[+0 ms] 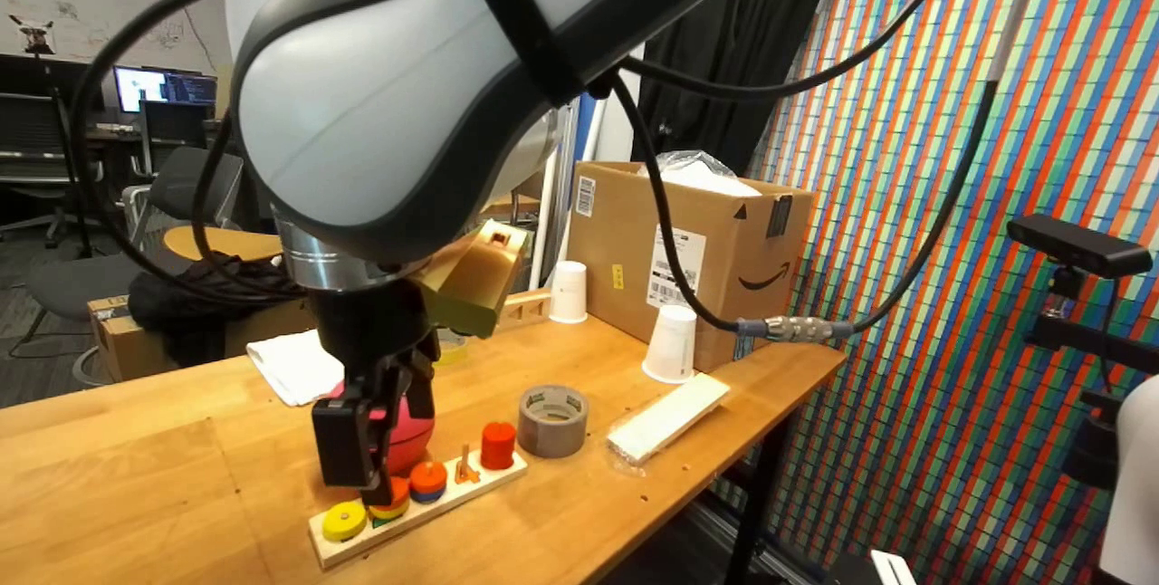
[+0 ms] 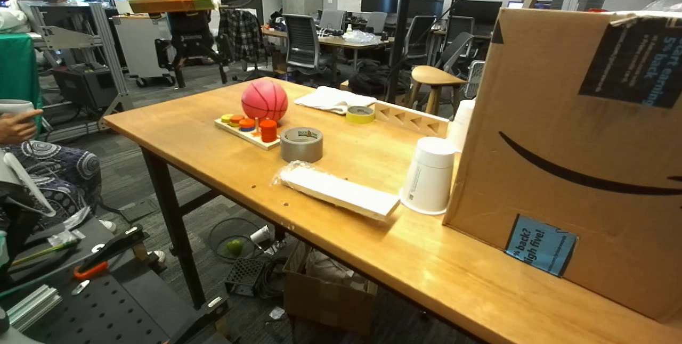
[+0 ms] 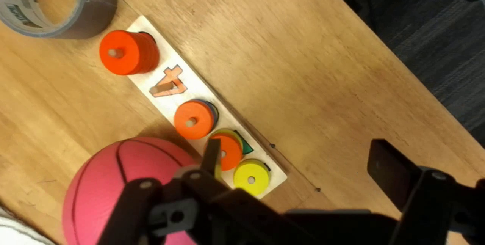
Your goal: Roll the ball up and down the table
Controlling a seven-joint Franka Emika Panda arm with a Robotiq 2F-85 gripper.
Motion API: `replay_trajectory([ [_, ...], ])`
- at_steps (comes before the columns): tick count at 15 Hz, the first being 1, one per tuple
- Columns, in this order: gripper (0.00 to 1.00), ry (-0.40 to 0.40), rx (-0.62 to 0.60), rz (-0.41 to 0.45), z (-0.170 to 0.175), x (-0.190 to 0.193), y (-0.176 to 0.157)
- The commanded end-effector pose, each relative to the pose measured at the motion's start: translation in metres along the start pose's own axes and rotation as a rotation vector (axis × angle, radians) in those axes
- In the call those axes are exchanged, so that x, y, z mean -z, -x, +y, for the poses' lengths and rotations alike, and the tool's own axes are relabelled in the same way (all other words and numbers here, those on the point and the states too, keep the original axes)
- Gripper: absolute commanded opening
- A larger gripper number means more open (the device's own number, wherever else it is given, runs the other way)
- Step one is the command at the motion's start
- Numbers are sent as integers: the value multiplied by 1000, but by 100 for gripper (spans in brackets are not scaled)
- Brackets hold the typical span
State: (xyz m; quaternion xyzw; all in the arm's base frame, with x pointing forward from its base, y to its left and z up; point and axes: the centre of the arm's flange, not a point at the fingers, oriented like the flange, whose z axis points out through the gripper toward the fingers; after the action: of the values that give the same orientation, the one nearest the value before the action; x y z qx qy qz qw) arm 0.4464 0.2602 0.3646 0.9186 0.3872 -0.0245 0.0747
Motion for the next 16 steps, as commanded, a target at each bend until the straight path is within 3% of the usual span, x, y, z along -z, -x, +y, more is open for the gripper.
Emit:
replay_trajectory([
  [1,100,-31,19,15,-17,3,-15],
  [10,100,-27,68,20,-42,7,-30],
  [16,100,-40,82,31,-38,11,-54],
])
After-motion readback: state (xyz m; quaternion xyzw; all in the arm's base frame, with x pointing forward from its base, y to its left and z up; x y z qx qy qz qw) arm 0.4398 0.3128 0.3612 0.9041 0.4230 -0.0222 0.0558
